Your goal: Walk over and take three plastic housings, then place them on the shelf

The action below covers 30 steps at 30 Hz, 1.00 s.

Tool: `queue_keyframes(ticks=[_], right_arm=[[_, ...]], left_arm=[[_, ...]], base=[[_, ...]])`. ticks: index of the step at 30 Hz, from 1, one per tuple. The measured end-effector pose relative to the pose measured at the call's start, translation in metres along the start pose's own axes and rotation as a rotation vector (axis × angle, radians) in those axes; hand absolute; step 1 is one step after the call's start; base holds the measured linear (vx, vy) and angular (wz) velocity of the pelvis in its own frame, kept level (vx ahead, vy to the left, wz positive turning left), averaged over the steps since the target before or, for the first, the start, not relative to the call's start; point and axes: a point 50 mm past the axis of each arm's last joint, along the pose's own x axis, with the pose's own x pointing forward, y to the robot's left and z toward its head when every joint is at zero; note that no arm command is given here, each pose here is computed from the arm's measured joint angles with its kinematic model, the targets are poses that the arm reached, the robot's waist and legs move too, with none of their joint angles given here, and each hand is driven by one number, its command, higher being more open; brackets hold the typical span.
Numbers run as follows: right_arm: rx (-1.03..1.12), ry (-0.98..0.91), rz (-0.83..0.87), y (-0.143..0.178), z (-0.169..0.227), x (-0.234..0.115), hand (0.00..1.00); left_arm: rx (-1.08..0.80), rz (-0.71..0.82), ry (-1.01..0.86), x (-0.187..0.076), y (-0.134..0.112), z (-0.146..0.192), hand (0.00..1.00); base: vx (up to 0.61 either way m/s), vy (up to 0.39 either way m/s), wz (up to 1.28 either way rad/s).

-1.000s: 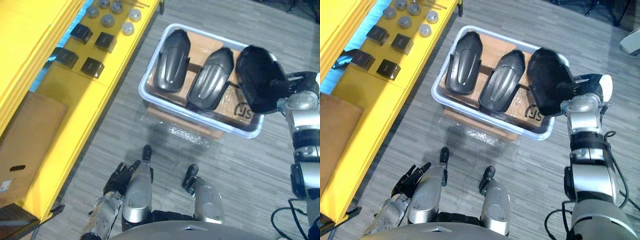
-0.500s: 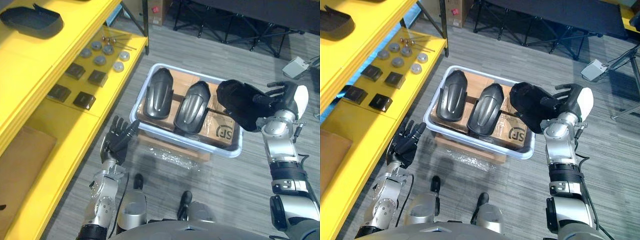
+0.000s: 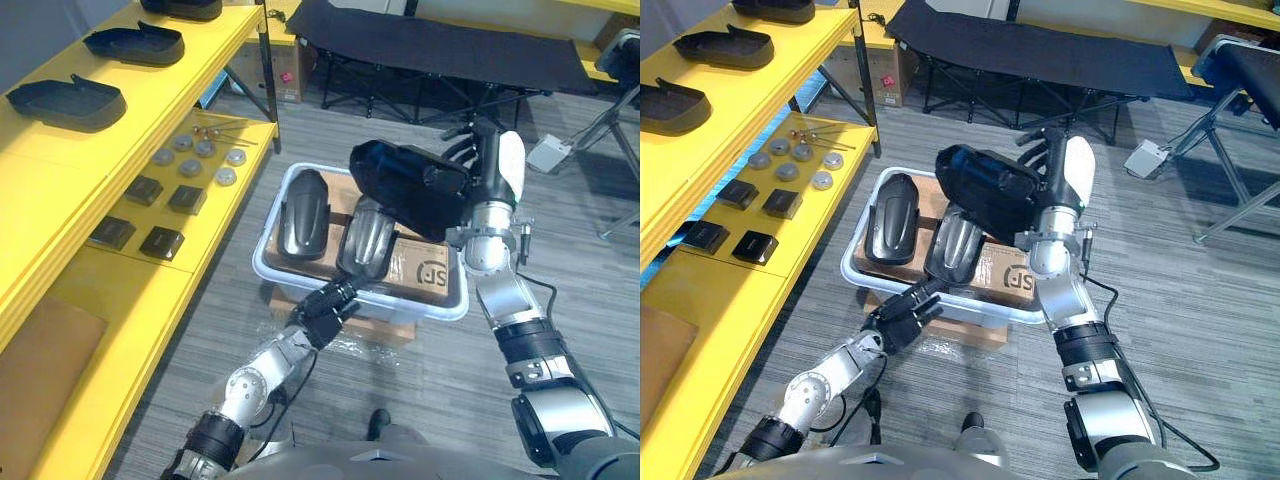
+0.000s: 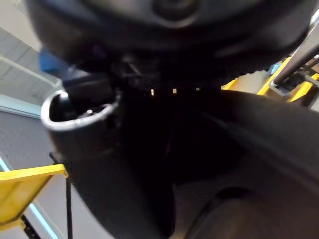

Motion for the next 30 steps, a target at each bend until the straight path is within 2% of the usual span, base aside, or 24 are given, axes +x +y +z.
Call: queue_keyframes(ticks=[5, 12, 18, 24, 25, 30], right_arm=[[0.012, -0.134, 0.042, 0.01, 0.017, -0.002, 0.0], [0.097, -0.208, 0.124, 0.03, 0.028, -0.022, 0.0], [0.139, -0.195, 0.152, 0.039, 0.026, -0.036, 0.0], [0.212, -0.178, 0.18, 0.049, 0.027, -0.056, 0.0], [0.218, -0.18, 0.181, 0.05, 0.027, -0.058, 0.0], [0.271, -0.176, 0.187, 0.053, 0.033, -0.066, 0.0]], left_arm=[[-0.092, -0.13, -0.018, 0.01, -0.026, 0.013, 1.0], [-0.277, -0.283, -0.226, 0.017, -0.055, 0.043, 1.0], [-0.405, -0.281, -0.35, 0.016, -0.053, 0.054, 1.0], [-0.456, -0.199, -0.394, 0.015, -0.048, 0.057, 1.0], [-0.462, -0.195, -0.392, 0.015, -0.048, 0.057, 0.0], [-0.518, -0.185, -0.375, 0.016, -0.046, 0.056, 0.0]], base=[[-0.01, 0.003, -0.06], [-0.01, -0.002, -0.02], [0.0, 0.001, -0.02], [0.0, 0.001, 0.01], [0.0, 0.0, 0.0], [0.0, 0.004, -0.01]])
